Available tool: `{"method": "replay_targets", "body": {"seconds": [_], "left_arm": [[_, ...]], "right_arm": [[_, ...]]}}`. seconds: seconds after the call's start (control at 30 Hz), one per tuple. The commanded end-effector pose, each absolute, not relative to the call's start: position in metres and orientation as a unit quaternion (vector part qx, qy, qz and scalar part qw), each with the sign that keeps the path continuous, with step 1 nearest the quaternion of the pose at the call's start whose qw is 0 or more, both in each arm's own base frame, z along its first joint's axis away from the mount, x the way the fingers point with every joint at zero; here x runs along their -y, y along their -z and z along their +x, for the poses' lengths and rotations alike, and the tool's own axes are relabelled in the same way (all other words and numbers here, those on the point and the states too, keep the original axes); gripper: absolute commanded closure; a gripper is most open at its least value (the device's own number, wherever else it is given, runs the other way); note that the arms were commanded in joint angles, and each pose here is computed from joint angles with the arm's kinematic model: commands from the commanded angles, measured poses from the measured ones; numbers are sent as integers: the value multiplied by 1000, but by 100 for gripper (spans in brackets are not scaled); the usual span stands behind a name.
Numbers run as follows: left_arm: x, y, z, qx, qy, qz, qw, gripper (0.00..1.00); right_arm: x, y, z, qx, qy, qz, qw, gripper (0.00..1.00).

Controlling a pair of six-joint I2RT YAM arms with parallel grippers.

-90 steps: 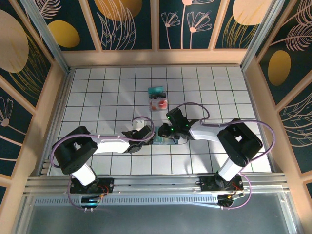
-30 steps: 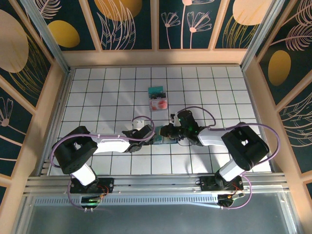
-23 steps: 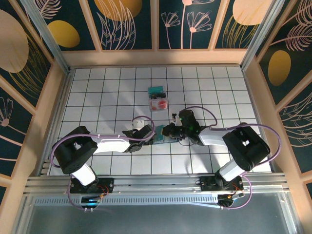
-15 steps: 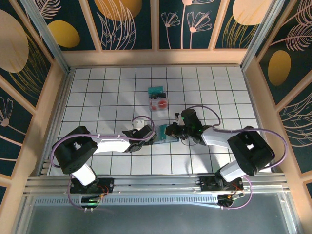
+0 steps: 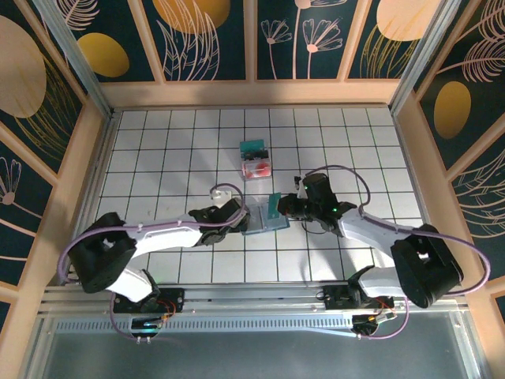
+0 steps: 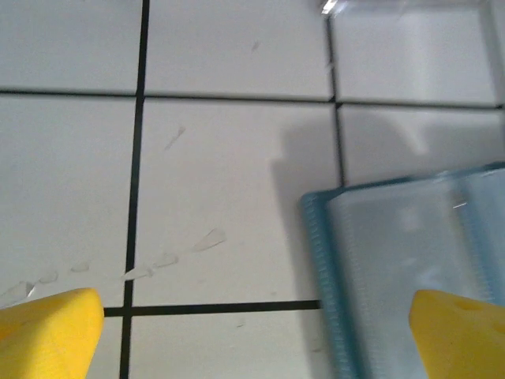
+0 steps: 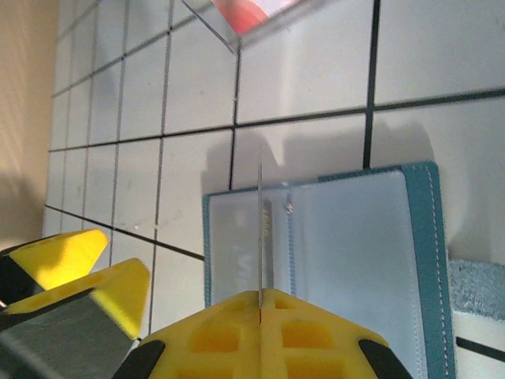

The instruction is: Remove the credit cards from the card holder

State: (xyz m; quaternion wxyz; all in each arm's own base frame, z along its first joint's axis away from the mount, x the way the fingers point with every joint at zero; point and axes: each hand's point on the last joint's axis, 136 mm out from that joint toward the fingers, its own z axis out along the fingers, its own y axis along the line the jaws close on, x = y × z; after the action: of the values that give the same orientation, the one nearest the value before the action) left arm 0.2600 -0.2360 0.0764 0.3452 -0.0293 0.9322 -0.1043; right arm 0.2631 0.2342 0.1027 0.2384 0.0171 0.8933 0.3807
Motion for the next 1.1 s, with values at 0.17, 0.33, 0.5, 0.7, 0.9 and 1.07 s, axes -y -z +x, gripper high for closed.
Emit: {"method": "replay_targets", "body": {"seconds": [0.17,0.33,0.5,0.7,0.9,1.07], "left_arm": [[267,-178,287,-850,319,-19,419,5],[286,-219,287,-807,398,32,435,12],[304,-234,280,-779,461,72,419,16],[312,-242,275,-751,514,88,404,17],[316,-241,273,-742,534,92,395,23],[319,-240,278,-741,536,89,394,34]], "right_arm": [[-239,-168,272,-838,-440,-9,321,100],[-242,-203,276,-797,-493,-18,349,100],[-251,-230,273,-756,-548,-34,356,100],[-259,-242,268,-729,-592,-45,341,100],[-267,-251,261,-704,-629,-64,324,100],[-271,-254,259,-693,-646,-72,312,100]]}}
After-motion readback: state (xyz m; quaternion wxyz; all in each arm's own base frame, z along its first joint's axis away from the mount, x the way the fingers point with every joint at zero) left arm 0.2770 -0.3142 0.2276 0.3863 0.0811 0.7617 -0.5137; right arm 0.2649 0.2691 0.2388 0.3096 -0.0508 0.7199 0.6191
